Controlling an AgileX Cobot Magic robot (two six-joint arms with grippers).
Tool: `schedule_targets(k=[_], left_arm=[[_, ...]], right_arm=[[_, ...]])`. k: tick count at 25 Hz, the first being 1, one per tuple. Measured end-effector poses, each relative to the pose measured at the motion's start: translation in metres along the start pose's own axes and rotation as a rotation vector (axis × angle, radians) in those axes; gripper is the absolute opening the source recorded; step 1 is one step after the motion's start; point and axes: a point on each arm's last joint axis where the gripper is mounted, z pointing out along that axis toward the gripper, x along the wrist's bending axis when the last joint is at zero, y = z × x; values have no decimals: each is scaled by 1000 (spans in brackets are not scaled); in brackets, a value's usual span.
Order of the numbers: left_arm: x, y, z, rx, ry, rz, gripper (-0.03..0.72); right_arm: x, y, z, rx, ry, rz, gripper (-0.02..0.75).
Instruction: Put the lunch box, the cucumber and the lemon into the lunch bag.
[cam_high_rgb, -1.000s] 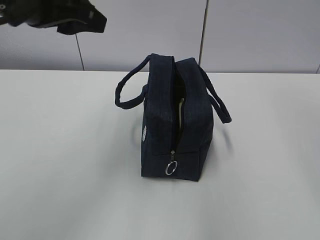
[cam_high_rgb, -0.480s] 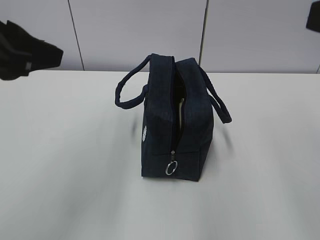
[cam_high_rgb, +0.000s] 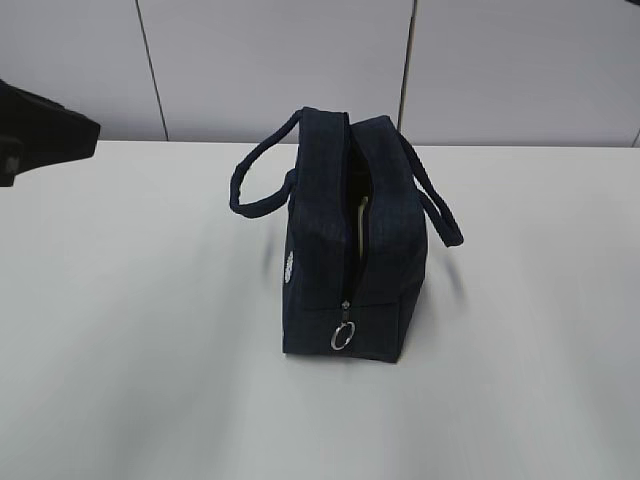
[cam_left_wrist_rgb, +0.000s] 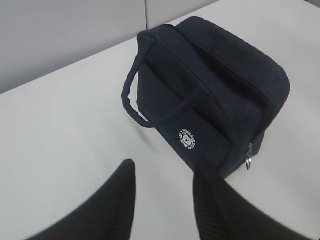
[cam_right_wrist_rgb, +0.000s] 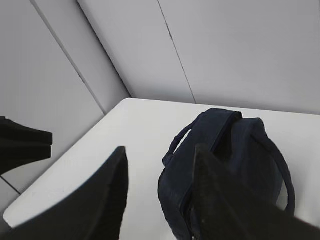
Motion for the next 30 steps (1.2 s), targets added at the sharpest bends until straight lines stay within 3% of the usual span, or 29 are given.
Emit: schedule_targets(k=[8, 14, 25, 30], left_arm=[[0, -1, 0, 7, -2, 0, 251], [-1, -2, 0, 18, -6, -2, 249], [-3, -2, 0, 22, -29, -42, 249], [-3, -2, 0, 21, -30, -46, 249]], right_arm=[[-16, -15, 29, 159, 9, -55, 324], [-25, 4, 37, 108, -85, -192, 324], [-13, 70, 49, 106, -102, -503, 324], [13, 58, 62, 186, -6, -588, 324]])
